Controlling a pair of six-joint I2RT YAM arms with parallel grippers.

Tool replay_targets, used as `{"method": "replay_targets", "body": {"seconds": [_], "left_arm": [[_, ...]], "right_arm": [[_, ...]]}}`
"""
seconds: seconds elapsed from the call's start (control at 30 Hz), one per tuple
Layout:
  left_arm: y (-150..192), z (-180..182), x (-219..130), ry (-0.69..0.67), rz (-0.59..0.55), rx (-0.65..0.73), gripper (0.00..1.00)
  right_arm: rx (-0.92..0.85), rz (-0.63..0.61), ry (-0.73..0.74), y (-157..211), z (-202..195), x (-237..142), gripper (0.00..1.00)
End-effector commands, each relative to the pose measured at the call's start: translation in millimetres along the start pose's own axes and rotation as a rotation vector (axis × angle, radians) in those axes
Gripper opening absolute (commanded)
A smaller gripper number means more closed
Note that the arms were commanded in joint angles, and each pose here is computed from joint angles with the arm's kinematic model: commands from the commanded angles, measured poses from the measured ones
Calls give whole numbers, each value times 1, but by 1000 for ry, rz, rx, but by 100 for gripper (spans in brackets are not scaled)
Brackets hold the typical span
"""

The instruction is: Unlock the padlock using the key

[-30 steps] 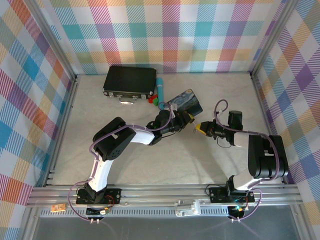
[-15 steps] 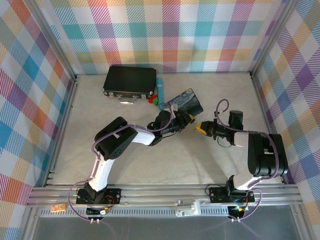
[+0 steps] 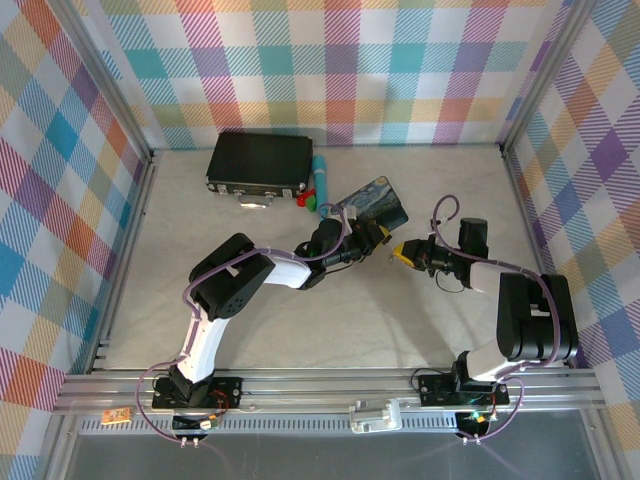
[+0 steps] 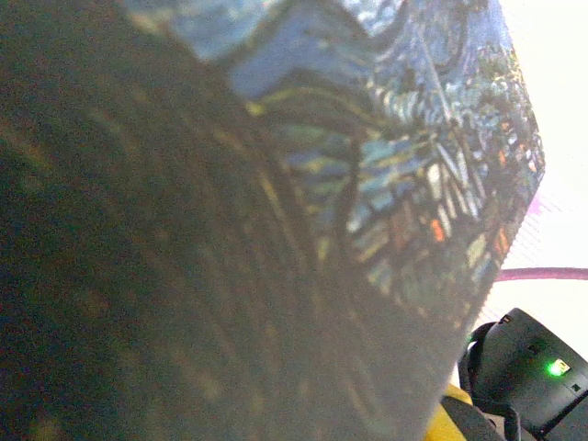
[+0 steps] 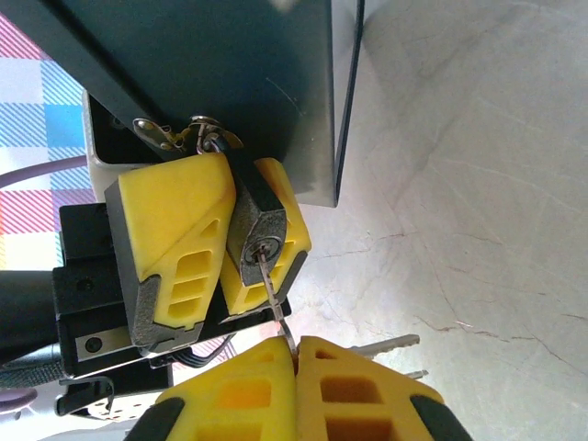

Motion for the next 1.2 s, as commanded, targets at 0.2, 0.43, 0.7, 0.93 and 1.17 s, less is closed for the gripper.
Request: {"method": "replay_targets", "body": {"seconds": [0.2, 0.43, 0.7, 0.93, 1.17], "left_arm": [[34, -42, 2, 141, 195, 9, 0], [29, -42, 7, 105, 170, -27, 0], [21, -40, 1, 53, 77, -9, 0], [28, -36, 6, 42, 64, 5, 0], [35, -40, 15, 62, 67, -19, 0]], "right_arm": [[-119, -178, 94, -23, 11, -8, 0], [-213, -211, 154, -11, 11, -10, 0], [-59, -187, 100, 3, 5, -2, 0], [96, -228, 15, -3, 13, -1, 0], [160, -270, -22, -2, 17, 2, 0]]}}
Point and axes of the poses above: each hand's point on the last joint's axis, 136 mm out from that joint toward the fingers, its own x axis out along the fingers, its own z axis along the line the jaws close on, y = z × x, the point moved 6 cm from there along -x, back along the fingers, and after that the axes turned 9 degrees about x, right-handed, at the moved point
